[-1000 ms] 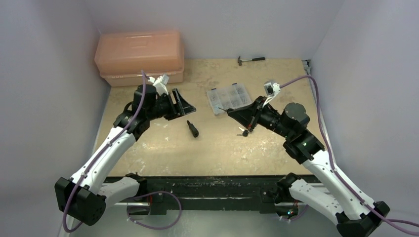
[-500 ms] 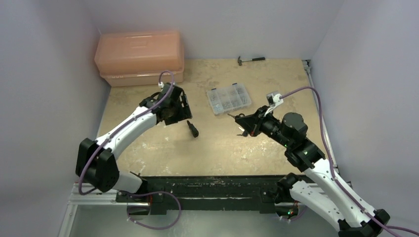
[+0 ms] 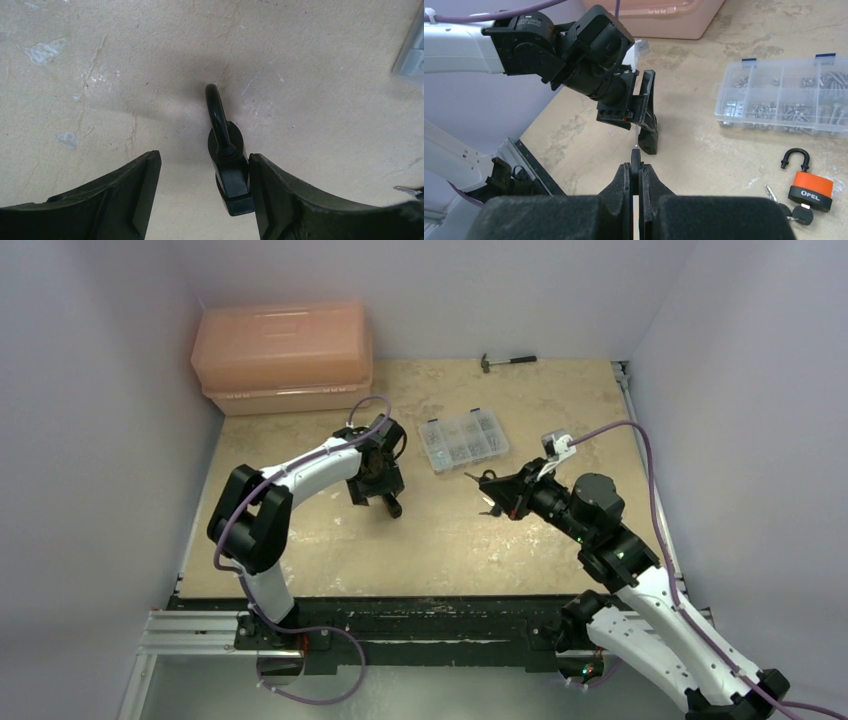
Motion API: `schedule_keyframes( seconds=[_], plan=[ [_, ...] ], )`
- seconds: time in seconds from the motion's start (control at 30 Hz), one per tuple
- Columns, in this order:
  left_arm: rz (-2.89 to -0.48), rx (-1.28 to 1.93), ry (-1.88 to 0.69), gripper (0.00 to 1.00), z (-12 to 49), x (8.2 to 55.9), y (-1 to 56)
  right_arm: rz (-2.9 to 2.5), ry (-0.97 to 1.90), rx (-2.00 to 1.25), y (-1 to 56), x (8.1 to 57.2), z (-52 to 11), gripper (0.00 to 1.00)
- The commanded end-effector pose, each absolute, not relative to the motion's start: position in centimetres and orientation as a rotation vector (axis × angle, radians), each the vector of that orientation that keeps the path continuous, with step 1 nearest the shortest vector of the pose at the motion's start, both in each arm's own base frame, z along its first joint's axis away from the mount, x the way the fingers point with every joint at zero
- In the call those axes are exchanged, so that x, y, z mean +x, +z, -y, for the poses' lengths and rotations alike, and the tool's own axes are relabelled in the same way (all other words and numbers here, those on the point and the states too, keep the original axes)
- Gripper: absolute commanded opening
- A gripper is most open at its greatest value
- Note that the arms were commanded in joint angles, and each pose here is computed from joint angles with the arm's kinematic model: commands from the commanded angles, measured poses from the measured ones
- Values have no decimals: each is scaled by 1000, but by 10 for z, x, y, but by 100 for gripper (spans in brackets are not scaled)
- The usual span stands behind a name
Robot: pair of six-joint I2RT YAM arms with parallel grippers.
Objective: Unlock with the key
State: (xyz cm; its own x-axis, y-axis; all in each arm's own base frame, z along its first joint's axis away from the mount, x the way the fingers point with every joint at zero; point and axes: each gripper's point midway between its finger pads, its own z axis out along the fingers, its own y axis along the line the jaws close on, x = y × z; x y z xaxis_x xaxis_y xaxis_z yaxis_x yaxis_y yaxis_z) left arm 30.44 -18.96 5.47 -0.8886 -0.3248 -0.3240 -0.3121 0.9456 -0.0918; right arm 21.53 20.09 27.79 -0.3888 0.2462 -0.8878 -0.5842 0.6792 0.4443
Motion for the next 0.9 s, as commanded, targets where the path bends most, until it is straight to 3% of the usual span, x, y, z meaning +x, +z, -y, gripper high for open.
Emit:
schedule_keyframes(
  seconds=[0.0,0.17,0.4,0.43,0.53,0.87],
  plan=[
    [-2732,-533,-88,67,201,314,55,-1720,889,-286,280,216,-198,0],
    [-2751,-535,-83,63,208,313,43,-1721,895,-290,277,214,-199,0],
    [-2741,-537,-42,45,203,316,33,-1712,896,-291,279,214,-198,0],
    [-2738,-534,-46,38,204,318,33,-1714,897,-294,279,214,-199,0],
    [-2750,-521,-62,2,208,318,30,-1722,899,-299,276,215,-200,0],
    [-2760,-600,-216,0,215,312,51,-1736,896,-302,266,216,-201,0]
  ],
)
